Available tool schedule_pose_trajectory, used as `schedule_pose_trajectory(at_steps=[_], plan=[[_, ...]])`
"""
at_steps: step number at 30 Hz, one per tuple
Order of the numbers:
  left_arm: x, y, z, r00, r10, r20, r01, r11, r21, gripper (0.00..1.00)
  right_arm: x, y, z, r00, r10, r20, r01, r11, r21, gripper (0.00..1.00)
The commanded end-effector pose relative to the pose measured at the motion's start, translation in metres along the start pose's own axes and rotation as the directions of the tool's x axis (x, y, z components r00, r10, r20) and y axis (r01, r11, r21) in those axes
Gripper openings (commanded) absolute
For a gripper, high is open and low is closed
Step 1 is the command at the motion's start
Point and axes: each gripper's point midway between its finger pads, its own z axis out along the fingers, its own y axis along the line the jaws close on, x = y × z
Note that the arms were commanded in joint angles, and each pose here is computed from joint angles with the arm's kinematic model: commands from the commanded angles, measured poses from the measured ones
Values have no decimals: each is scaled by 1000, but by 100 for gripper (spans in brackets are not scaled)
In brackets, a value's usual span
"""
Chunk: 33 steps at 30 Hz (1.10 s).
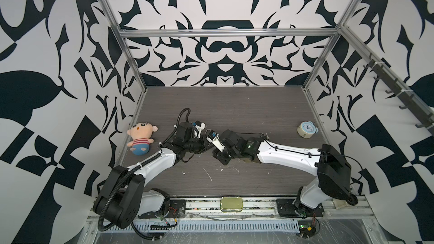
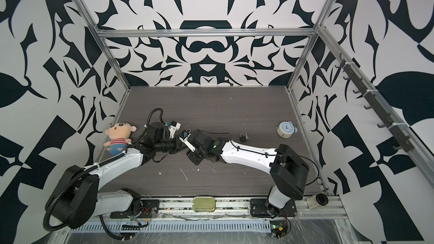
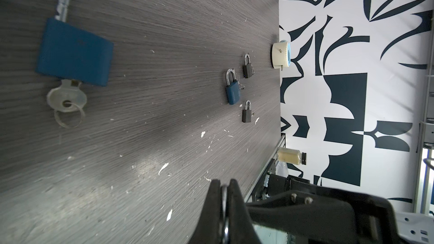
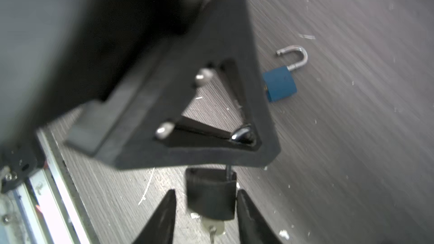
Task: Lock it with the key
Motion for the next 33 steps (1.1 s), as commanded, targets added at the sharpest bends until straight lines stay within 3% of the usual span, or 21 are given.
schedule_pose_trajectory(at_steps=[1, 10, 15, 33], plan=[[-9, -15, -9, 998, 15, 62, -16, 999, 29, 0, -32, 15, -28, 987, 43, 155, -30, 996, -86, 49], [-17, -47, -27, 996, 7, 91, -15, 996, 83, 0, -34, -4, -64, 944, 174, 279, -122, 973, -195, 50], [-15, -55, -30, 996, -20, 85, 11, 994, 106, 0, -42, -11, -76, 920, 153, 360, -93, 979, -180, 48], [-14, -75, -31, 997, -16, 76, 6, 991, 132, 0, -58, -8, -55, 924, 129, 359, -61, 979, -195, 34]])
